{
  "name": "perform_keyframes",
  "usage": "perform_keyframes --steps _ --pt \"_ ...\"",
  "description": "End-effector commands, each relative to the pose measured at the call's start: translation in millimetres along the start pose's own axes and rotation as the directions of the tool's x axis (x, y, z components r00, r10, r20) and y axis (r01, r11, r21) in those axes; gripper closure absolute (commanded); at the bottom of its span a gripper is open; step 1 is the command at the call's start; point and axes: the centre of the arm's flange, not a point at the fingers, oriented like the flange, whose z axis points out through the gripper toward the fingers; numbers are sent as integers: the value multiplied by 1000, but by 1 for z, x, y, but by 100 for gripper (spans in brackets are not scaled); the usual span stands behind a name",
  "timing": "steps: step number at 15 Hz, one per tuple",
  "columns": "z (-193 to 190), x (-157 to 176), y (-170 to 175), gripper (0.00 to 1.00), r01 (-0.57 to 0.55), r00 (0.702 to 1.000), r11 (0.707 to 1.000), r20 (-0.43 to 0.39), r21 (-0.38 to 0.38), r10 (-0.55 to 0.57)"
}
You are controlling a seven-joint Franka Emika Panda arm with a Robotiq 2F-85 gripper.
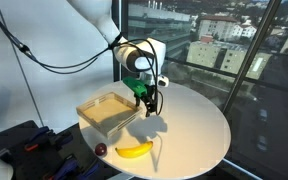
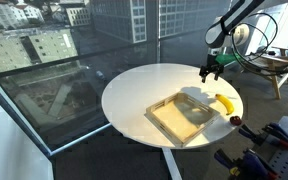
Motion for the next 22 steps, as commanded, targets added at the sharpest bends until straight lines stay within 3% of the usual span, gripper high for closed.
perform_keyframes --steps 1,10,22 --pt "-23 -11 -10 0 -10 1000 1000 3 -27 10" --pt "-48 -20 -36 0 30 999 997 -23 -72 -32" --pt "-75 -39 -72 0 104 992 992 -68 -75 -109"
